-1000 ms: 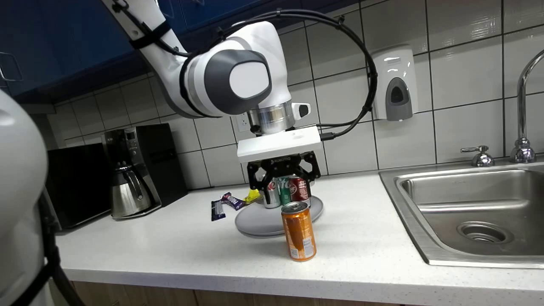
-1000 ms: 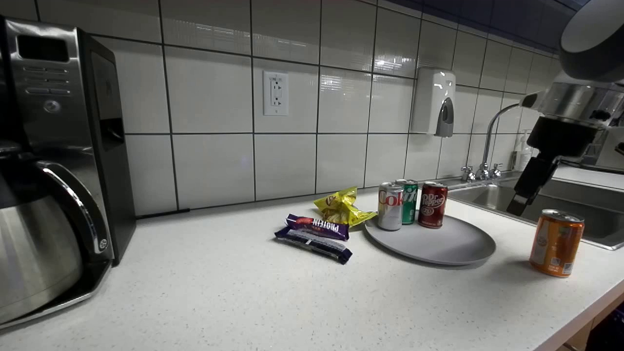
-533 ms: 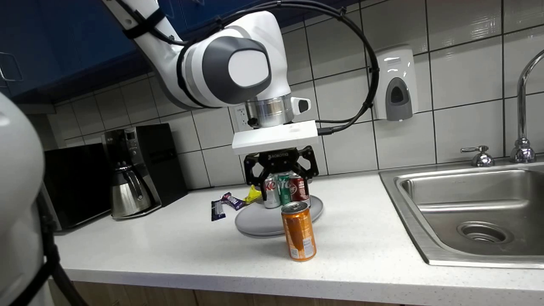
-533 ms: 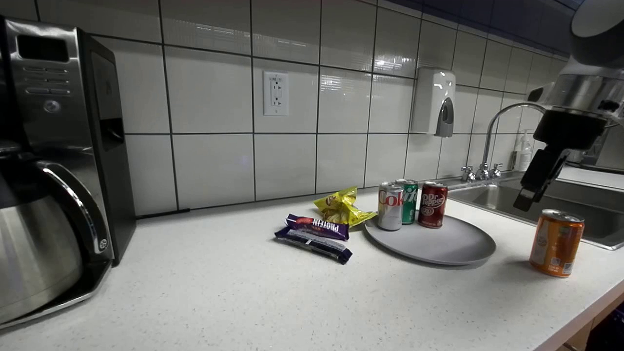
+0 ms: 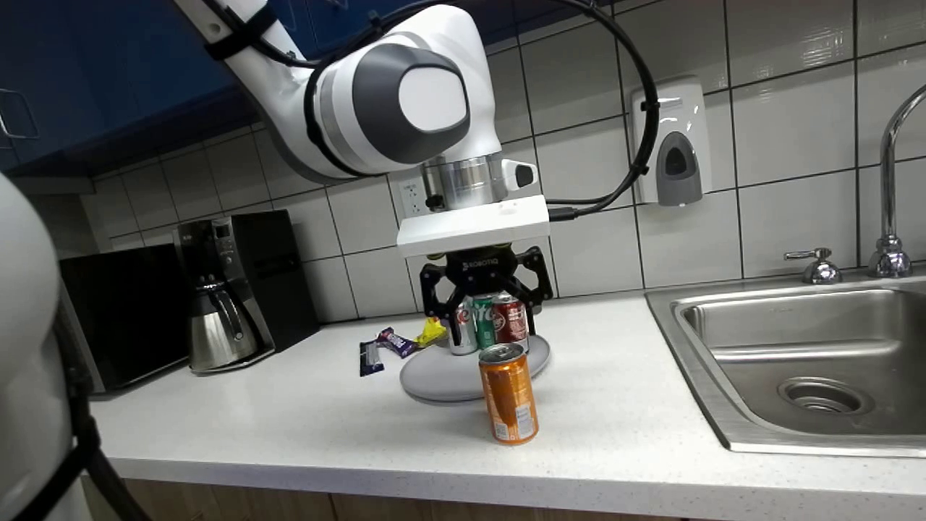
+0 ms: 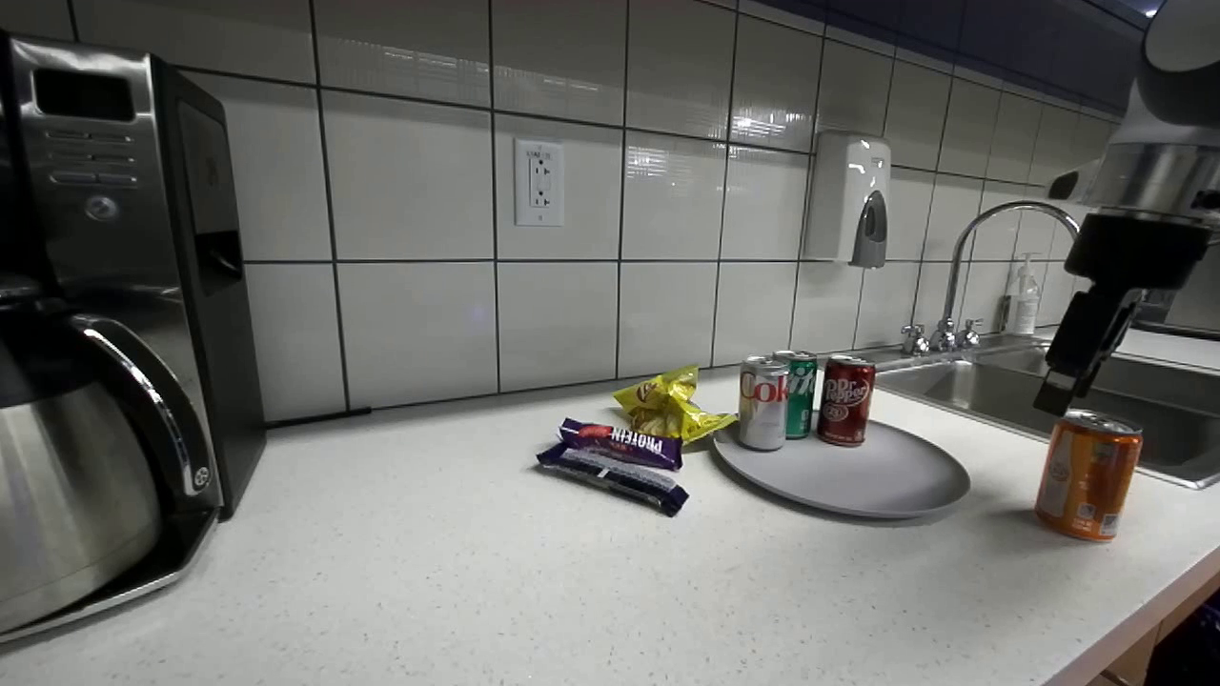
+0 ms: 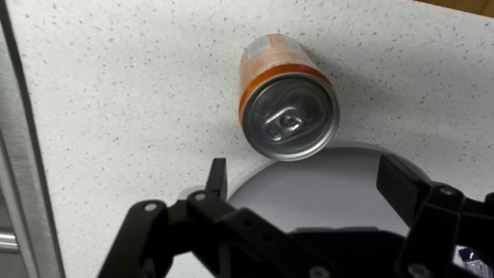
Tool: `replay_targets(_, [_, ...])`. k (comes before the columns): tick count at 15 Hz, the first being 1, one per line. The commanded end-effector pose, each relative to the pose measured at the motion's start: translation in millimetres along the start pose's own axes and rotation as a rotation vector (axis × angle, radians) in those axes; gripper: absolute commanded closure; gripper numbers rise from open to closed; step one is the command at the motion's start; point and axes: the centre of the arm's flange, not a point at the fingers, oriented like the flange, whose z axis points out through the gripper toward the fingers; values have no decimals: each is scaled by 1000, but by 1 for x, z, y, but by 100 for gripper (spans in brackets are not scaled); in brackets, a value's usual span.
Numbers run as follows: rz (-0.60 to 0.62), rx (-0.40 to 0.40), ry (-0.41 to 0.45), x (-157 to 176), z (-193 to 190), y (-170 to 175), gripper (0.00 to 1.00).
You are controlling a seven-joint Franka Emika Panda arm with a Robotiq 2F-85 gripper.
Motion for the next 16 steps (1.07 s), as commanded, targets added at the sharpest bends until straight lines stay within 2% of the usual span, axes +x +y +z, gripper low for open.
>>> replay_targets(1, [10,3,-31,-21,-7,-14,0])
replay_targets(16, [34,29,-77,-33,7,-6,0])
